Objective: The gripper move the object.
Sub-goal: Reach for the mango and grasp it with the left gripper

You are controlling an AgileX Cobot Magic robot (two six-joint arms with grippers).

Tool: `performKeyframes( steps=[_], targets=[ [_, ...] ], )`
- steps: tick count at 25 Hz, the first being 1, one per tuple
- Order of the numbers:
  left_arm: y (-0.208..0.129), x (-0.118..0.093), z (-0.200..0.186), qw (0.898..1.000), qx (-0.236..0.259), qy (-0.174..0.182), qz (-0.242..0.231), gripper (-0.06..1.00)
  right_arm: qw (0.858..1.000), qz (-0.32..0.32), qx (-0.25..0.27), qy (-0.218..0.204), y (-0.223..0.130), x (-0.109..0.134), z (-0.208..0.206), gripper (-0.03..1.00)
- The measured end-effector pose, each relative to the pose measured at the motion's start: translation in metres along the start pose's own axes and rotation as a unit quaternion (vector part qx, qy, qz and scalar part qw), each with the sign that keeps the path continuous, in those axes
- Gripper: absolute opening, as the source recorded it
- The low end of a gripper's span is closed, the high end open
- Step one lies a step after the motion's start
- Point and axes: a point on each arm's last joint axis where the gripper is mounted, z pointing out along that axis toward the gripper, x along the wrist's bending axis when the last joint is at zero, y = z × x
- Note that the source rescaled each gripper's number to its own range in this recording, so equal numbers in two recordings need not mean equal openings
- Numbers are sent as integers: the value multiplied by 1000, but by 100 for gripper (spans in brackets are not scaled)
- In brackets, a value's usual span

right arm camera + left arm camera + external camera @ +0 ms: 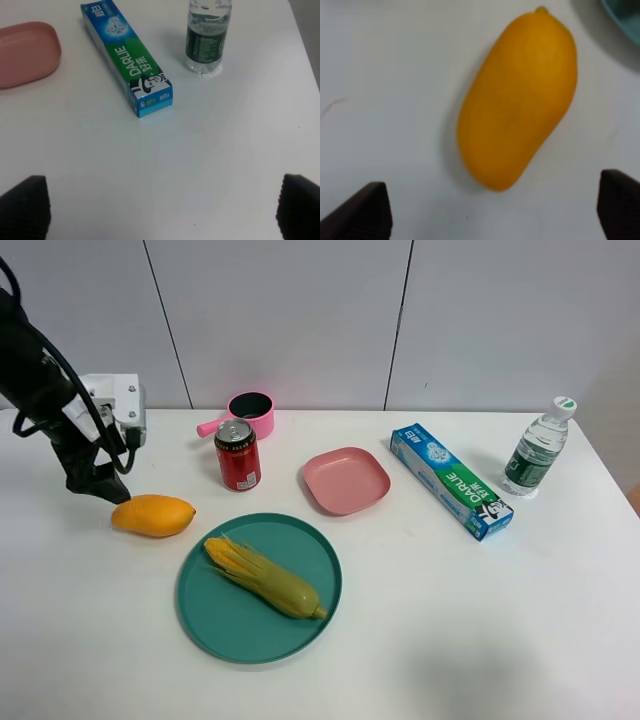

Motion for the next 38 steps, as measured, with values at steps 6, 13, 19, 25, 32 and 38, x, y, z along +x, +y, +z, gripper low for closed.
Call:
performKeyframes(
  steps=[6, 13, 19, 25, 32, 38],
  targets=[
    [25, -11, 36, 995, 44, -28, 83, 83, 1000, 0, 0, 0, 0, 0, 0, 100],
    [26, -9, 49, 995, 47, -22, 86, 83, 1000, 0, 0, 0, 0, 0, 0, 100],
    [28, -6, 69, 997, 28, -20, 66, 83, 1000, 0, 0, 0, 0, 0, 0, 100],
    [26, -8, 81, 997, 35, -35, 65, 83, 1000, 0, 0, 0, 0, 0, 0, 100],
    [24, -7, 81, 995, 48, -31, 81, 83, 1000, 0, 0, 0, 0, 0, 0, 100],
    [16, -7, 89, 994, 58, -51, 73, 82, 1000, 0, 0, 0, 0, 0, 0, 100]
  ],
)
